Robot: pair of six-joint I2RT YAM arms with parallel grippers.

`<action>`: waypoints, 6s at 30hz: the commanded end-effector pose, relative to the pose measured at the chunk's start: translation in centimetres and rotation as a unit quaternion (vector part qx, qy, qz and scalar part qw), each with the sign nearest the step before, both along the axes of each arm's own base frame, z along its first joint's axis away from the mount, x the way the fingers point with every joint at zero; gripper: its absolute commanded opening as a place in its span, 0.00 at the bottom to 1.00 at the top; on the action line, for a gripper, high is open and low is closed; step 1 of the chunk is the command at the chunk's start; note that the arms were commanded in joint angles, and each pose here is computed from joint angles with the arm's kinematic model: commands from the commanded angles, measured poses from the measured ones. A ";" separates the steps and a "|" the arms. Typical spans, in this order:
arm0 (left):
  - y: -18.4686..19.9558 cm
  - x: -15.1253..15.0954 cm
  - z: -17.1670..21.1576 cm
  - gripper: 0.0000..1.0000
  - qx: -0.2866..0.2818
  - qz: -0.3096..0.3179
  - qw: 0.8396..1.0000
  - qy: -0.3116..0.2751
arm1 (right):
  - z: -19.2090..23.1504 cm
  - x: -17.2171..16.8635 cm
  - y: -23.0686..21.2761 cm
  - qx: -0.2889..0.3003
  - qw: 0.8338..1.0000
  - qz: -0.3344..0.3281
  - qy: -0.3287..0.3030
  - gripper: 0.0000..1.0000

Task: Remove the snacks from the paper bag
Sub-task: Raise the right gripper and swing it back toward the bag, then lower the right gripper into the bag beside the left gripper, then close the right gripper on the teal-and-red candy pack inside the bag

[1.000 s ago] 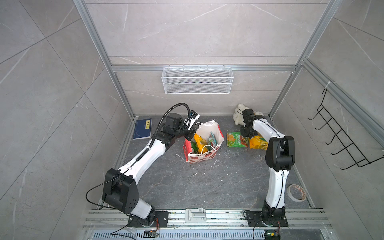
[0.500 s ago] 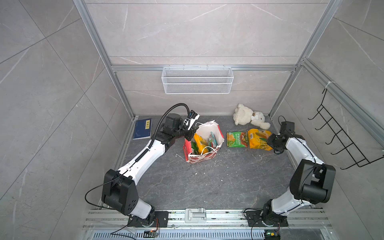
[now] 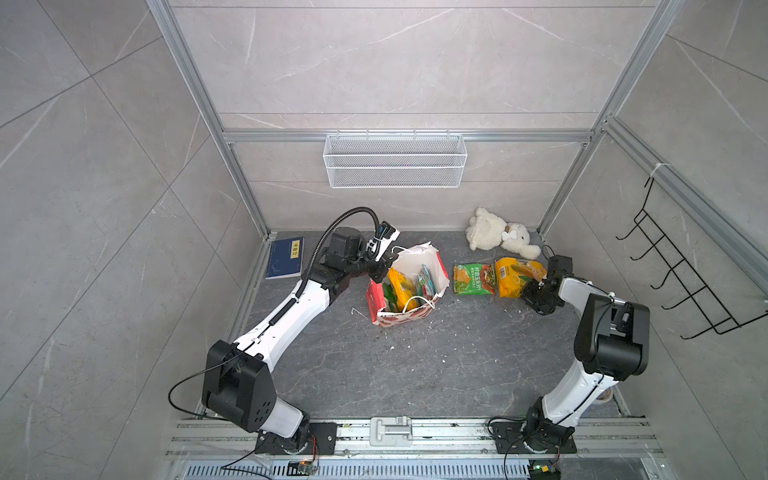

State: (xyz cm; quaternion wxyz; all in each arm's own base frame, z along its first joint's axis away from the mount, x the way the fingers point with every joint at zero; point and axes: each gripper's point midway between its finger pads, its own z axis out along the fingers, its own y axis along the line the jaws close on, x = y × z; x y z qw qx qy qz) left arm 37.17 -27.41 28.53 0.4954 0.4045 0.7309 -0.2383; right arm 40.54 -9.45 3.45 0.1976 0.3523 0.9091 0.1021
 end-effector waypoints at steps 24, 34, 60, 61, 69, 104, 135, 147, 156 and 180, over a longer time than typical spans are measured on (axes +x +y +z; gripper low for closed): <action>-1.6 -5.9 5.2 0.00 -0.010 -0.121 0.990 -0.073 | 30.5 -9.1 32.8 0.038 0.813 0.457 -0.359 0.28; -2.4 -8.0 3.7 0.00 -0.015 -0.113 0.993 -0.041 | 24.8 -14.9 38.4 0.044 0.772 0.533 -0.343 0.21; -2.6 -8.9 4.1 0.00 -0.037 -0.097 0.994 -0.043 | 18.4 -13.6 38.9 -0.086 0.820 0.487 -0.288 0.23; -2.6 -8.9 4.2 0.00 -0.038 -0.096 0.994 -0.044 | 18.0 -13.6 39.0 -0.083 0.822 0.485 -0.288 0.24; -2.6 -8.6 4.2 0.00 -0.040 -0.089 0.994 -0.043 | 14.8 -13.2 40.3 -0.079 0.824 0.495 -0.264 0.36; -2.7 -8.3 3.6 0.00 -0.039 -0.087 0.994 -0.051 | 13.3 -8.7 42.2 -0.177 0.838 0.462 -0.230 0.10; -2.6 -10.0 4.3 0.00 -0.046 -0.119 0.990 -0.056 | 16.5 -11.8 35.9 -0.139 0.865 0.399 -0.269 0.09; -3.0 -10.8 4.5 0.00 -0.055 -0.138 0.987 -0.063 | 13.9 -7.3 33.5 -0.223 0.892 0.346 -0.186 0.23; -2.9 -10.5 4.5 0.00 -0.057 -0.133 0.987 -0.073 | 12.7 -5.2 33.8 -0.239 0.881 0.359 -0.194 0.33; -3.7 -10.3 5.0 0.00 -0.071 -0.144 0.984 -0.082 | 10.3 -1.4 35.6 -0.210 0.866 0.389 -0.234 0.49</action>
